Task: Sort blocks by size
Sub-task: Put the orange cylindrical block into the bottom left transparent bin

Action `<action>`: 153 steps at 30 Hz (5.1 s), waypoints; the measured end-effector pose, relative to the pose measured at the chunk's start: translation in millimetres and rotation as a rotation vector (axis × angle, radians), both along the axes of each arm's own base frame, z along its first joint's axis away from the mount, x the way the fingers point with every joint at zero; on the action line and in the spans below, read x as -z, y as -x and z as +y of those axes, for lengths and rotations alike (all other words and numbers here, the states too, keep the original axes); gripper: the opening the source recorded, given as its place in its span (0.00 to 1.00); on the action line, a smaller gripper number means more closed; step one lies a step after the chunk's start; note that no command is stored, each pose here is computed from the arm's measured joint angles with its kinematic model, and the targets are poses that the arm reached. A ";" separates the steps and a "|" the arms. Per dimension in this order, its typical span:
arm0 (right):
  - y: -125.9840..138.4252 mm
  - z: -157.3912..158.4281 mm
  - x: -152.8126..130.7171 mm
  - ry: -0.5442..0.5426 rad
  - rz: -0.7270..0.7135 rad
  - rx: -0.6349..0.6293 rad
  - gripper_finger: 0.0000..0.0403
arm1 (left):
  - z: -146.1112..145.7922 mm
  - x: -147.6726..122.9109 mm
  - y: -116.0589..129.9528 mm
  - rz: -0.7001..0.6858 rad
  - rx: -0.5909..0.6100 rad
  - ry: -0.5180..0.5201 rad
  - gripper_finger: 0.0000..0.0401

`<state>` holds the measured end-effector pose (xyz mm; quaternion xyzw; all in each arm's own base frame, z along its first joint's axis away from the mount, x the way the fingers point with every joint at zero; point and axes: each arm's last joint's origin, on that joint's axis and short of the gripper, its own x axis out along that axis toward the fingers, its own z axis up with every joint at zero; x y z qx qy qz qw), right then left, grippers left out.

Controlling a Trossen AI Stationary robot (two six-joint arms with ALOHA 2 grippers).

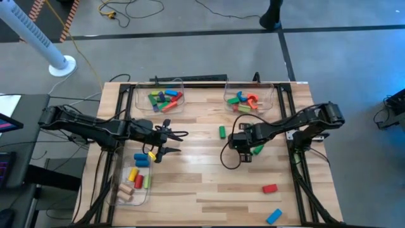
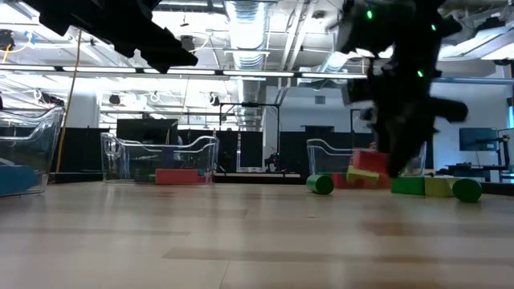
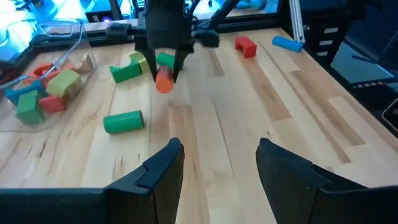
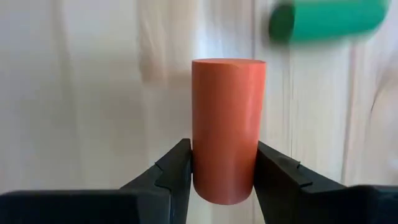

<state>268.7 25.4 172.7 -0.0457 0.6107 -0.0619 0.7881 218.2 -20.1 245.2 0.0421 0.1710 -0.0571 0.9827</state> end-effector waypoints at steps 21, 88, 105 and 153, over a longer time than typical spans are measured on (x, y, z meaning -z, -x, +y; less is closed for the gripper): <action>-65.9 45.2 -93.8 -0.045 -0.678 -0.209 0.42 | 3.0 -10.3 -3.2 -0.115 -0.098 -0.060 0.47; -108.5 21.8 -105.2 -0.045 -0.994 -0.221 0.42 | -6.2 -10.6 -43.8 -0.451 0.075 -0.077 0.31; -104.4 18.7 -94.0 -0.015 -0.871 -0.189 0.69 | -4.8 -28.0 2.1 -0.268 0.102 -0.094 0.32; -71.0 54.6 -60.0 -0.117 -0.434 -0.144 0.69 | -58.0 52.0 88.3 1.069 -0.151 0.408 0.33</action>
